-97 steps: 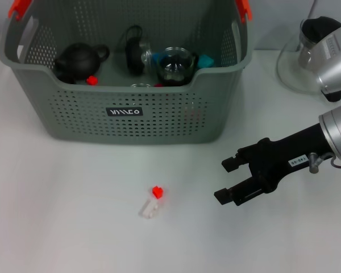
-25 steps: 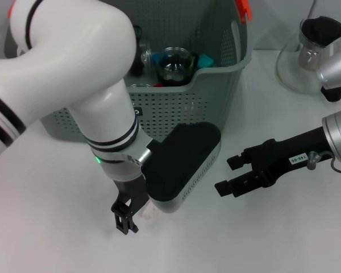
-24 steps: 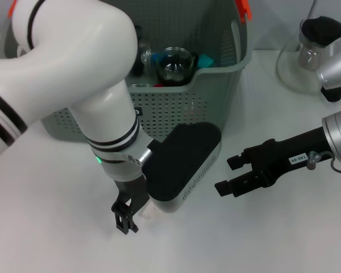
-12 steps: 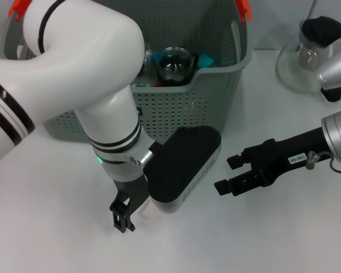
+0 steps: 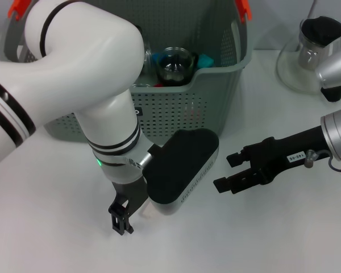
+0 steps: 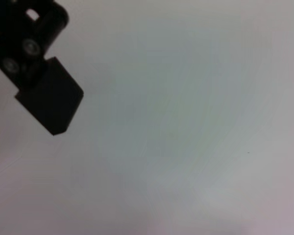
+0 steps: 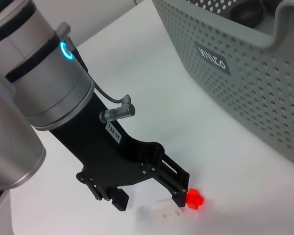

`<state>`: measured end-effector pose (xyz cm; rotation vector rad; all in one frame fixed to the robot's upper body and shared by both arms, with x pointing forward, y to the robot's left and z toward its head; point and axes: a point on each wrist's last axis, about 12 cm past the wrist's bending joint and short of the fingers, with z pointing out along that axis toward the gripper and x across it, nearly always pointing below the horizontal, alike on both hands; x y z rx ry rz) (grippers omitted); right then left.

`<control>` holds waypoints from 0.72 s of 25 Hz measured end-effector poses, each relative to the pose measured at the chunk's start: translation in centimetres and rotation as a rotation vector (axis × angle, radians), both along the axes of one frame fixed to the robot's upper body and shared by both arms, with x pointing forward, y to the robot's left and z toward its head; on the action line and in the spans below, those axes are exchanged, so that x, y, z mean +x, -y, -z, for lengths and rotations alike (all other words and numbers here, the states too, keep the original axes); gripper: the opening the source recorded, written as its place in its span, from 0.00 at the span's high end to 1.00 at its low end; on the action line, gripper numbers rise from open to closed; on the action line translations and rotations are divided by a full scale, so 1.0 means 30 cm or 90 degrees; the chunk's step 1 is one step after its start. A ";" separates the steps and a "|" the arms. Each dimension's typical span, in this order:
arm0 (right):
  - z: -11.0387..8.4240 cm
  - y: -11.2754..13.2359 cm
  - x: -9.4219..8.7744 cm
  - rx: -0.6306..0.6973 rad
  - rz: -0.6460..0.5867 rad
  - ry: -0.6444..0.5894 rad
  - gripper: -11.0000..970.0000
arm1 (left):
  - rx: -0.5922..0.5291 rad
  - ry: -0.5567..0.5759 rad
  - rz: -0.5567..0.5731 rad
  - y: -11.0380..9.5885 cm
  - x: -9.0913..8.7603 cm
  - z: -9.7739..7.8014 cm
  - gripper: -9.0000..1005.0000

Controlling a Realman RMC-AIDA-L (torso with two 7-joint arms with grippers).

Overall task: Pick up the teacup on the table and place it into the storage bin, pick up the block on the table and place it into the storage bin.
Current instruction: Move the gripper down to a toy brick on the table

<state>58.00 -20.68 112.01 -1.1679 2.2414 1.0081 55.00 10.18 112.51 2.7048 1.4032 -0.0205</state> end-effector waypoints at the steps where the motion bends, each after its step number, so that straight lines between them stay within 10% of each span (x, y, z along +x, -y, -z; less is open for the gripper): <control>1: 0.001 -0.001 0.000 0.000 0.001 0.001 0.04 | 0.000 0.000 0.000 0.000 0.000 0.001 0.09; 18: 0.001 -0.002 0.002 0.000 0.003 0.003 0.05 | 0.010 -0.008 0.003 -0.001 -0.006 0.017 0.10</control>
